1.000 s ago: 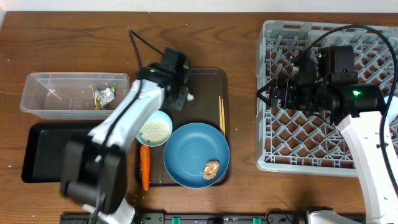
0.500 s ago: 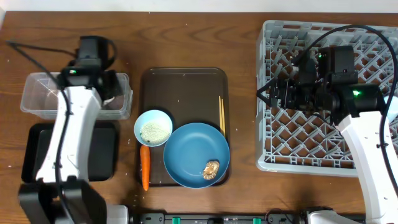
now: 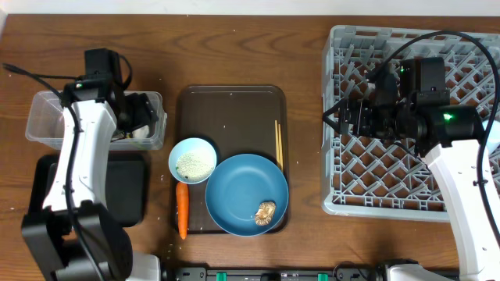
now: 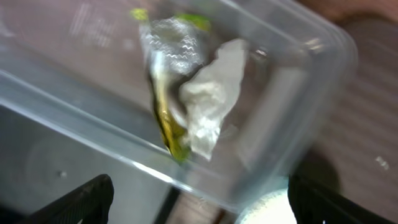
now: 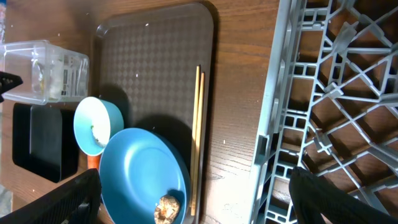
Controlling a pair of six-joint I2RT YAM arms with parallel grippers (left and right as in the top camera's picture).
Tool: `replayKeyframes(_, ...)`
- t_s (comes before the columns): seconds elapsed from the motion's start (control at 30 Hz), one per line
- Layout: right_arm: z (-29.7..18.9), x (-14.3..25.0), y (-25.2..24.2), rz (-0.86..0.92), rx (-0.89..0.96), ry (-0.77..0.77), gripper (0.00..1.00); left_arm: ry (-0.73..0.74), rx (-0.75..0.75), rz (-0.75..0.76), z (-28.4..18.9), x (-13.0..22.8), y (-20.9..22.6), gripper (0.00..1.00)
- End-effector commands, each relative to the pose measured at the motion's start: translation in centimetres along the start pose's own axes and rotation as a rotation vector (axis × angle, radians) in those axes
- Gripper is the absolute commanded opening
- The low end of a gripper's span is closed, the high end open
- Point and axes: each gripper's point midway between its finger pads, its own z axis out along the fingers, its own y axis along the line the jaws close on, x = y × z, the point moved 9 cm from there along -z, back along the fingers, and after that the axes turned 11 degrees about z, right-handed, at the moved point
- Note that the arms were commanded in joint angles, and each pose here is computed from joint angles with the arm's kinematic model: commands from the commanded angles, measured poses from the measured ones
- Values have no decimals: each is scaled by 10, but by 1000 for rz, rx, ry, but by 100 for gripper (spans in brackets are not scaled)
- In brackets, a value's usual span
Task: Sort waste into correct bins and load items into the dishwasher rack
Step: 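Reach the left gripper to the small blue rice bowl and grasp it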
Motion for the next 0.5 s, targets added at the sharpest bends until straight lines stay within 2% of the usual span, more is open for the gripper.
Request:
replayKeyframes(0.0, 0, 1, 7, -34, -10, 3, 90, -69, 121, 134, -39, 5, -30, 87)
replayKeyframes(0.33, 0, 2, 6, -32, -8, 8, 90, 89, 175, 462, -31, 65, -116, 73)
replayKeyframes(0.47, 0, 2, 6, -32, -7, 7, 91, 95, 194, 583, -35, 81, -138, 73)
